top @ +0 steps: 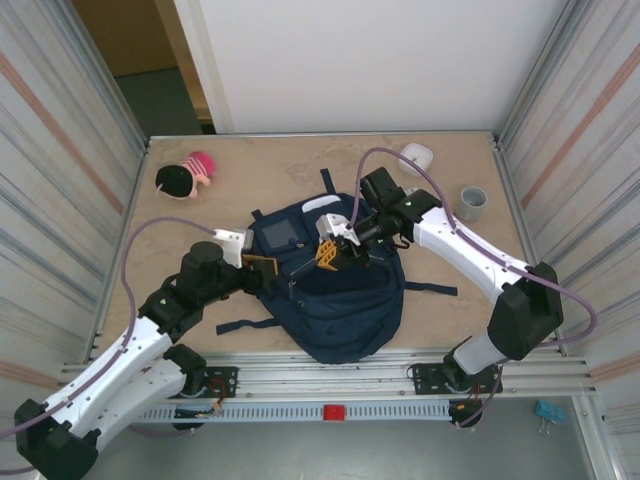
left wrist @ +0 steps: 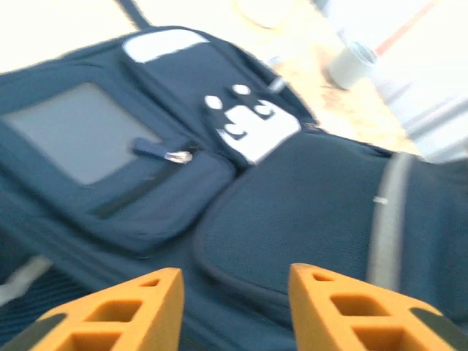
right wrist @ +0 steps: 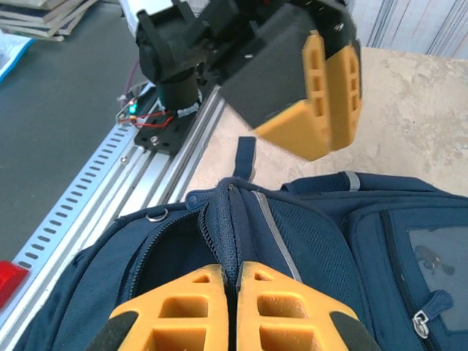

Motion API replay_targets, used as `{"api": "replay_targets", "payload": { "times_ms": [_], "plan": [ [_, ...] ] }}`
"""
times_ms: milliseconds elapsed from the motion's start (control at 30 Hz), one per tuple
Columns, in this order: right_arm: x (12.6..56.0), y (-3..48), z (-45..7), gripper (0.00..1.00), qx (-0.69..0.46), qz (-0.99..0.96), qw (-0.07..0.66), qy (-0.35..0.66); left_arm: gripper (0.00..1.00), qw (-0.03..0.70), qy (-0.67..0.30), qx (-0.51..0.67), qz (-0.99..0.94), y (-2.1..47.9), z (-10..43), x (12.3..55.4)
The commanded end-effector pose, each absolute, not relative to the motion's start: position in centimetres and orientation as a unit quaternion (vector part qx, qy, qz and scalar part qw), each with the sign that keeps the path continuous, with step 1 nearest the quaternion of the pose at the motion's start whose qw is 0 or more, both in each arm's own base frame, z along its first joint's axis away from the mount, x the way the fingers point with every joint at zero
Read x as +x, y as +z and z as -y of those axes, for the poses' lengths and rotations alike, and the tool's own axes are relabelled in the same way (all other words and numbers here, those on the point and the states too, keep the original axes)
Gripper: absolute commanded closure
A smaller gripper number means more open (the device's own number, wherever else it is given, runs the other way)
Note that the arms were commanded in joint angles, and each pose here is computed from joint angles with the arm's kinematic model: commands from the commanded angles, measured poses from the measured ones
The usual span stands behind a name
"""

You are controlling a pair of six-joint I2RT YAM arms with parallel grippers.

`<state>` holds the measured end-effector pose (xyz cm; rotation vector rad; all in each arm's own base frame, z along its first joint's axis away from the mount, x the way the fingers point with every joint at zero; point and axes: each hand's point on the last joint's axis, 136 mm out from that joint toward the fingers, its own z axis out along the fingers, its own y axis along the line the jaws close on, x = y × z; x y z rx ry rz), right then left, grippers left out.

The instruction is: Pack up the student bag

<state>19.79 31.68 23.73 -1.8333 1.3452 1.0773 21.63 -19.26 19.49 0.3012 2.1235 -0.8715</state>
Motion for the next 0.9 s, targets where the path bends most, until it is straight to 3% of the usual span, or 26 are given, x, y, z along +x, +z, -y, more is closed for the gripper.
{"api": "replay_targets", "payload": {
  "times_ms": [0,133,467,533,667,867],
  "plan": [
    [20.7,26.6,-32.7,1.0,-0.692,-0.476,0.347,0.416,0.51,0.368,-0.441,0.179,-0.799,20.9,22.1,18.9],
    [21.0,26.7,-32.9,1.0,-0.691,-0.476,0.347,0.419,0.46,0.342,-0.457,0.195,-0.798,20.0,22.8,17.6],
    [21.5,27.2,-33.0,1.0,-0.686,-0.481,0.349,0.42,0.48,0.318,-0.455,0.203,-0.807,17.7,23.2,17.0],
    [21.5,27.3,-33.0,1.0,-0.685,-0.48,0.35,0.422,0.55,0.314,-0.444,0.197,-0.816,17.0,22.9,17.0],
    [21.2,28.0,-33.1,1.0,-0.685,-0.47,0.355,0.428,0.83,0.325,-0.406,0.178,-0.836,16.1,21.8,18.0],
    [20.6,29.1,-32.8,1.0,-0.689,-0.454,0.367,0.429,0.94,0.341,-0.329,0.139,-0.869,14.8,19.7,19.8]
  ]
}}
